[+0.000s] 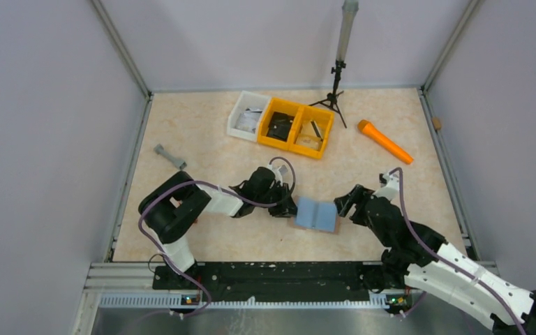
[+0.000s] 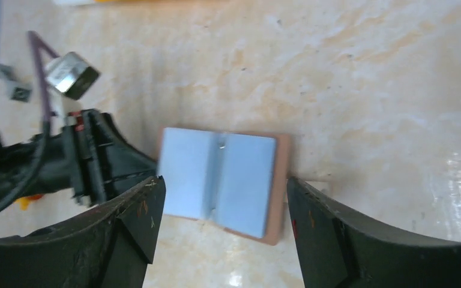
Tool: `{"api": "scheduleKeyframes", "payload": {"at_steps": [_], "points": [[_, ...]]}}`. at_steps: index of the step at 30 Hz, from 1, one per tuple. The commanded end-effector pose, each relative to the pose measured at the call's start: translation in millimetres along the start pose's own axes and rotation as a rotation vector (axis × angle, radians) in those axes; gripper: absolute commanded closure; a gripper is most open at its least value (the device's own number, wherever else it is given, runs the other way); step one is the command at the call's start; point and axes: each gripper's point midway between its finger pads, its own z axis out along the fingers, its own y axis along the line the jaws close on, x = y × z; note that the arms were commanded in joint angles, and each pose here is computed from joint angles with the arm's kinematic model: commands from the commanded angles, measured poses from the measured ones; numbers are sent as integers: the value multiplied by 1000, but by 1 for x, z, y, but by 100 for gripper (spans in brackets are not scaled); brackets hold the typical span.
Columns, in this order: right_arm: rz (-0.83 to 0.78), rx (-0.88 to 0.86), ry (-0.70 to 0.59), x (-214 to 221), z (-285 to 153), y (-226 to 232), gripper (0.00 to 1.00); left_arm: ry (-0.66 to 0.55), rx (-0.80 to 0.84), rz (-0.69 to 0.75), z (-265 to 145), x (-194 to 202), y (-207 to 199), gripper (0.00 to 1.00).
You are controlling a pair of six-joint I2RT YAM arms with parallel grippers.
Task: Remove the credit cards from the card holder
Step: Close the card holder at the center of the board.
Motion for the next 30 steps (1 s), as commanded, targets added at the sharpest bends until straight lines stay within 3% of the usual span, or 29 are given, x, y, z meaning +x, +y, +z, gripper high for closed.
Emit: {"api": "scheduleKeyframes", "payload": {"at_steps": [1, 4, 8, 14, 26, 30], "points": [[-42, 237, 5, 3, 5, -37, 23, -48, -77, 95, -13, -13, -2, 76], [-61, 387, 9, 9, 9, -60, 23, -58, -99, 115, -21, -14, -3, 71], [-109, 489, 36, 15, 12, -72, 36, -62, -105, 126, -28, -13, -5, 63], [-132, 385, 111, 35, 29, -55, 43, -61, -97, 145, -33, -13, -9, 57], [-165, 413, 156, 56, 39, -68, 48, -43, -106, 155, -34, -8, -5, 73], [-164, 415, 172, 63, 43, -69, 57, -35, -99, 150, -30, -7, -3, 76]]}}
